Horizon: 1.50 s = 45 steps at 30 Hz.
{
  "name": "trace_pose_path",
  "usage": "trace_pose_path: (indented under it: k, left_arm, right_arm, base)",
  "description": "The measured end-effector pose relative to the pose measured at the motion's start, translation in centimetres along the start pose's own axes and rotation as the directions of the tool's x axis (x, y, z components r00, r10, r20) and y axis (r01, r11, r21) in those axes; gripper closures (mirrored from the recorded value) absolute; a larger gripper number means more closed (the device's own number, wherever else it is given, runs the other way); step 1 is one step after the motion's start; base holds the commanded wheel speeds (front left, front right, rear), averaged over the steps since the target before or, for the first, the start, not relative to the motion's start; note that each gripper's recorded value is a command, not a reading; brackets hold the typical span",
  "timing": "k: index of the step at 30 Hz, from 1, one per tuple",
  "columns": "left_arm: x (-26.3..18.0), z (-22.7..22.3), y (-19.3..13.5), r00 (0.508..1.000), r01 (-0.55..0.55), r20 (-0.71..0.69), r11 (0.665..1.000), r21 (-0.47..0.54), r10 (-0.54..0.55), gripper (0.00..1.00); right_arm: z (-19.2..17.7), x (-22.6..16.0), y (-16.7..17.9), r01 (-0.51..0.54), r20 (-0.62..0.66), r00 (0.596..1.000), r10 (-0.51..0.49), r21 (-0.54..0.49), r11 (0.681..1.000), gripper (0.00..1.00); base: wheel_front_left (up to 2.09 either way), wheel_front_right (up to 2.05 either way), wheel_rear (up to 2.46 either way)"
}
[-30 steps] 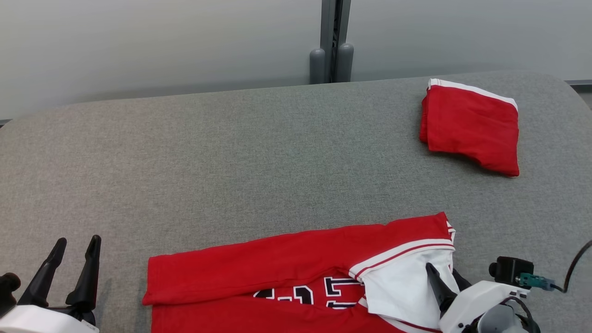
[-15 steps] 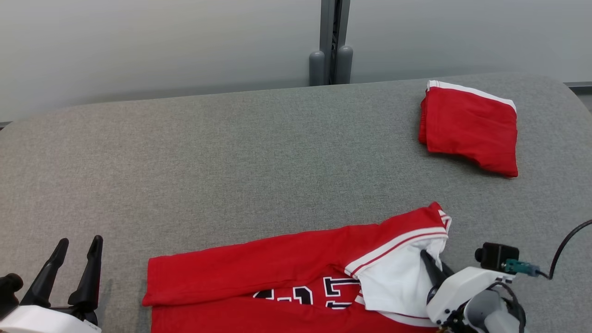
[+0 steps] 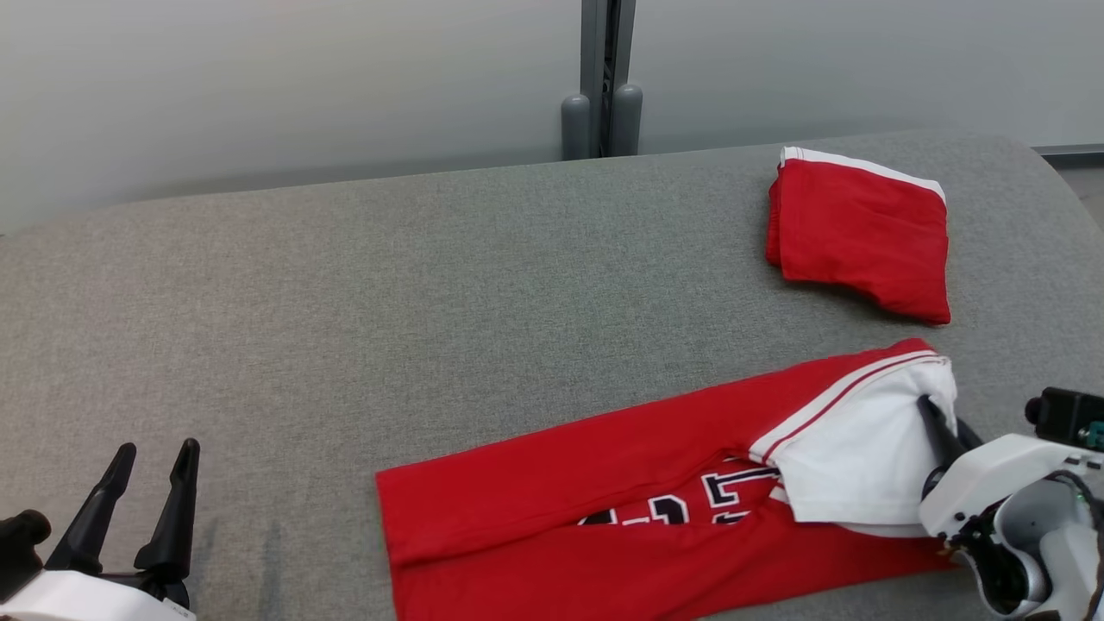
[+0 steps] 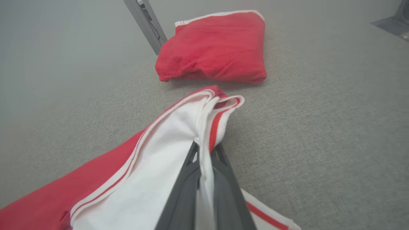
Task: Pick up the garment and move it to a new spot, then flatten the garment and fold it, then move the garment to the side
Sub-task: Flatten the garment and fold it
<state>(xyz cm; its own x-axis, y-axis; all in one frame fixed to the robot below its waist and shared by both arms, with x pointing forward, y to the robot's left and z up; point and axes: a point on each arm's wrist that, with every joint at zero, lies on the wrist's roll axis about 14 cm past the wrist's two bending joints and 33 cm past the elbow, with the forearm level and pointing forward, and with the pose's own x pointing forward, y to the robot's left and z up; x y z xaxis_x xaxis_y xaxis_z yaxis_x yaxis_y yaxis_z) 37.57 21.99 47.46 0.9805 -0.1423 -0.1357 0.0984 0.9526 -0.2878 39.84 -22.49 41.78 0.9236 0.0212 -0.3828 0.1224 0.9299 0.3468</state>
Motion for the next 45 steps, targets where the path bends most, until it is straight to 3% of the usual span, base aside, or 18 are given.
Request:
trace_pose_path:
  k: [4, 9, 18, 26, 34, 45]
  left_arm:
    - [0.0, -0.2, -0.3, 1.0, 0.008, -0.005, 1.0, -0.004, -0.008, 0.0]
    - [-0.3, 0.0, 0.1, 1.0, -0.009, 0.008, 1.0, -0.012, 0.009, 0.0]
    - [-1.3, 1.2, 1.3, 0.997, -0.059, 0.049, 0.998, -0.013, 0.059, 0.0]
    - [-3.2, 1.4, 2.5, 0.991, -0.117, 0.068, 0.993, -0.03, 0.119, 0.0]
    - [-5.8, 0.8, 4.0, 0.98, -0.185, 0.066, 0.981, -0.052, 0.188, 0.0]
    - [-9.6, 0.2, 6.7, 0.954, -0.29, 0.061, 0.954, -0.073, 0.294, 0.0]
  right_arm:
    - [1.4, -0.1, -0.4, 0.011, 0.02, 1.0, -0.01, -0.027, 1.0, 1.0]
    - [2.5, -0.7, 1.8, -0.036, 0.053, 0.998, 0.04, -0.065, 0.997, 1.0]
    - [4.7, -3.2, 8.7, -0.191, 0.108, 0.972, 0.207, -0.145, 0.971, 1.0]
    - [3.9, -5.4, 16.0, -0.39, 0.046, 0.913, 0.404, -0.182, 0.902, 1.0]
    - [-0.1, -5.5, 20.9, -0.549, -0.073, 0.836, 0.544, -0.086, 0.831, 1.0]
    - [-5.5, -4.0, 26.4, -0.661, -0.205, 0.73, 0.652, 0.031, 0.75, 1.0]
  base:
    - [0.0, 0.0, 0.0]
    - [0.0, 0.0, 0.0]
    - [0.0, 0.0, 0.0]
    - [0.0, 0.0, 0.0]
    - [0.0, 0.0, 0.0]
    - [0.0, 0.0, 0.0]
